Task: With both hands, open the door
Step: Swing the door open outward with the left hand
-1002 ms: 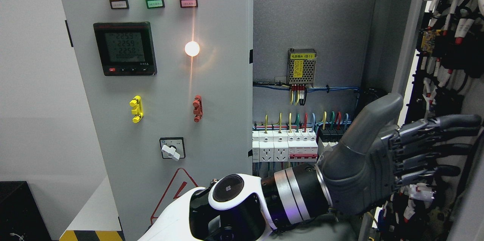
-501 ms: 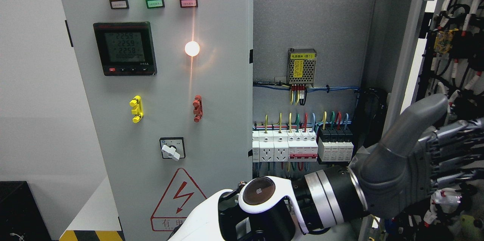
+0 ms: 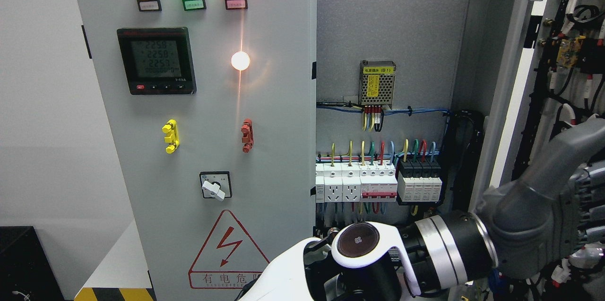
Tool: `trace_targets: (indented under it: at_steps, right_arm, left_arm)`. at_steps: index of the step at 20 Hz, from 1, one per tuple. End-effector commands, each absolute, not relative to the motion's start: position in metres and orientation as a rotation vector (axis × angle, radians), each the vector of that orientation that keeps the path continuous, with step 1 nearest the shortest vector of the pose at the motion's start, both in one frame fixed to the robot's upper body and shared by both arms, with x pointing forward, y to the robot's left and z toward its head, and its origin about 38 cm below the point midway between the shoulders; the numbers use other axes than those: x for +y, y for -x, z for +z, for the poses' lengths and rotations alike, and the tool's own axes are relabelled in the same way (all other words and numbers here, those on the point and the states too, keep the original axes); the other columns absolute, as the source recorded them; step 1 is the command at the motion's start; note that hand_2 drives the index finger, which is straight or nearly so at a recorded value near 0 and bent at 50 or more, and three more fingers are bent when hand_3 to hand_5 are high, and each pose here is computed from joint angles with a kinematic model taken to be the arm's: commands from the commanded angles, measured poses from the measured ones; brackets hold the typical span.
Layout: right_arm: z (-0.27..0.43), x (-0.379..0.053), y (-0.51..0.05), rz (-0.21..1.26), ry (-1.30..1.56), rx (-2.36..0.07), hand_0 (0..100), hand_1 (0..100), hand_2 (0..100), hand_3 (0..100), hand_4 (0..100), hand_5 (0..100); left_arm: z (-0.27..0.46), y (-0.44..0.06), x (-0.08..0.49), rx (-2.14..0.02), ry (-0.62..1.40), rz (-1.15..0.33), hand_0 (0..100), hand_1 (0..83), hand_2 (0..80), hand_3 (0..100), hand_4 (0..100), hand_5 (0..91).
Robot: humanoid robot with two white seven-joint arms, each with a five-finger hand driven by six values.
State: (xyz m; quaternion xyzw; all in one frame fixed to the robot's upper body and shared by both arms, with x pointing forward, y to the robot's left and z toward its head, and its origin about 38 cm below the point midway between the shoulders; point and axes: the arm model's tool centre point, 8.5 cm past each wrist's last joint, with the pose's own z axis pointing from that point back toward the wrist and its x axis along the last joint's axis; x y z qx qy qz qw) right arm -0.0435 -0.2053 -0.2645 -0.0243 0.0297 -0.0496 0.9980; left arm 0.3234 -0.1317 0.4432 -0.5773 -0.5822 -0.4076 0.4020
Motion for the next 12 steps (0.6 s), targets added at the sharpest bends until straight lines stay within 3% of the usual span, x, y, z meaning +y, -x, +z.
trace_targets:
  at_steps: [1, 12]
  right_arm:
    - [-0.264, -0.205, 0.043, -0.110, 0.048, 0.060, 19, 0, 0, 0, 0, 0]
    - [-0.264, -0.205, 0.043, -0.109, 0.048, 0.060, 19, 0, 0, 0, 0, 0]
  left_arm:
    - [0.435, -0.325, -0.155, -1.433, 1.420, -1.058, 0, 0.0, 0.0, 0, 0, 0.0]
    - [0.430, -0.324, -0.168, -1.417, 1.357, -1.129, 0, 0.0, 0.0, 0, 0, 0.0]
